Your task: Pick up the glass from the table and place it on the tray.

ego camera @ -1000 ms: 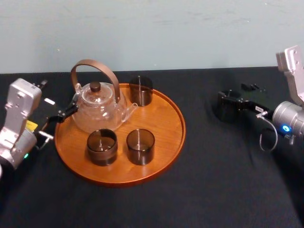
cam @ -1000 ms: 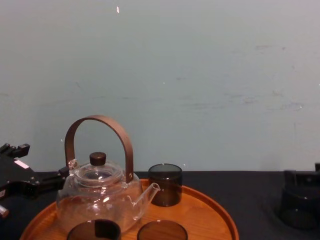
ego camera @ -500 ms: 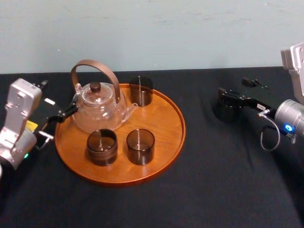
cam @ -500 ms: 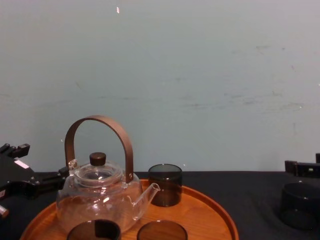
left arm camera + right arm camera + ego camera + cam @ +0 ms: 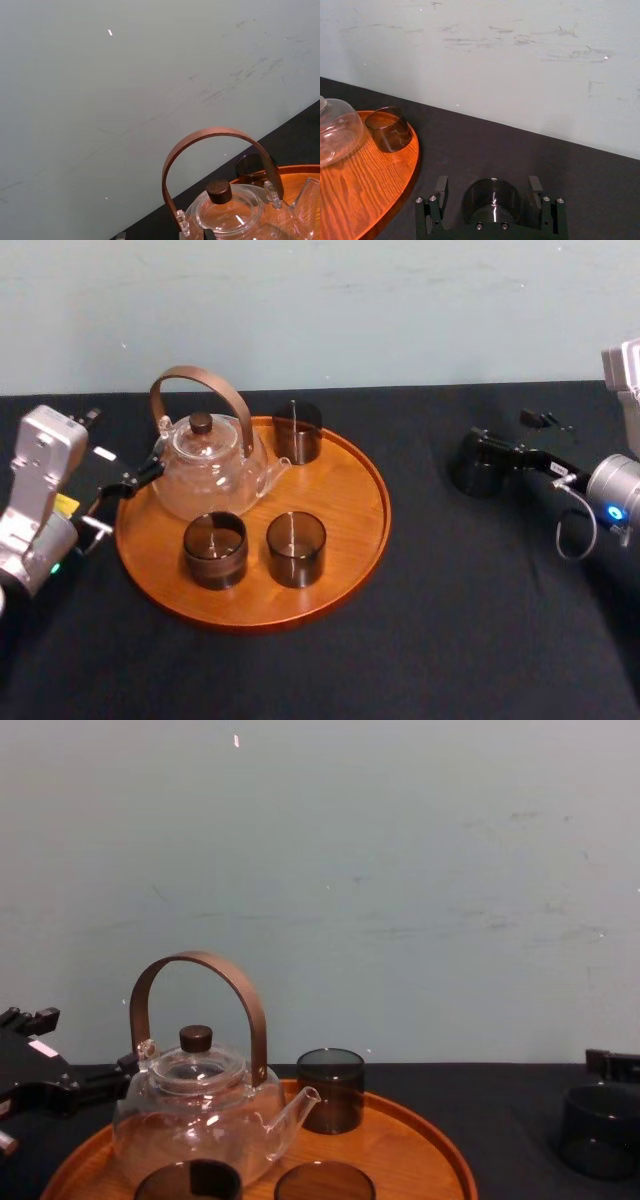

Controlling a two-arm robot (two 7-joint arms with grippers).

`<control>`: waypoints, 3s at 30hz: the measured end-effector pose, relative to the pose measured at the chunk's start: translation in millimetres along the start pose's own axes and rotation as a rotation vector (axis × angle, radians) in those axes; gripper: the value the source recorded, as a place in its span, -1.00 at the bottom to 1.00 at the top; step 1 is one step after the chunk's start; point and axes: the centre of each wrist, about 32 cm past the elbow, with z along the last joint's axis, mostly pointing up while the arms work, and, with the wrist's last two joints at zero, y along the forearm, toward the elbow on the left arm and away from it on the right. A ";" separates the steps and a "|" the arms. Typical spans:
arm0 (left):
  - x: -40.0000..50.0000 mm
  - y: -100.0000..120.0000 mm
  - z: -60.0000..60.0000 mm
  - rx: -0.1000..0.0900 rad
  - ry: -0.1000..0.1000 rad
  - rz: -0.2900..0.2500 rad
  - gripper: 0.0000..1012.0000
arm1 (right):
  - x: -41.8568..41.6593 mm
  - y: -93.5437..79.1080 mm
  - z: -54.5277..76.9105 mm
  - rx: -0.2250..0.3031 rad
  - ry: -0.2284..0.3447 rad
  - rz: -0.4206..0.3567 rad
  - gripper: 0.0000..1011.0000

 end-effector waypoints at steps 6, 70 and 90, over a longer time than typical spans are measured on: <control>0.0 0.0 0.0 0.000 0.000 0.000 0.98 | 3.5 0.2 -3.3 -0.003 0.011 -0.010 0.98; 0.0 0.0 0.0 0.000 0.000 0.000 0.98 | 3.7 25.0 -25.3 -0.069 0.039 0.016 0.98; 0.0 0.0 0.0 0.000 0.000 0.000 0.98 | 3.0 25.4 -25.6 -0.075 0.036 0.012 0.78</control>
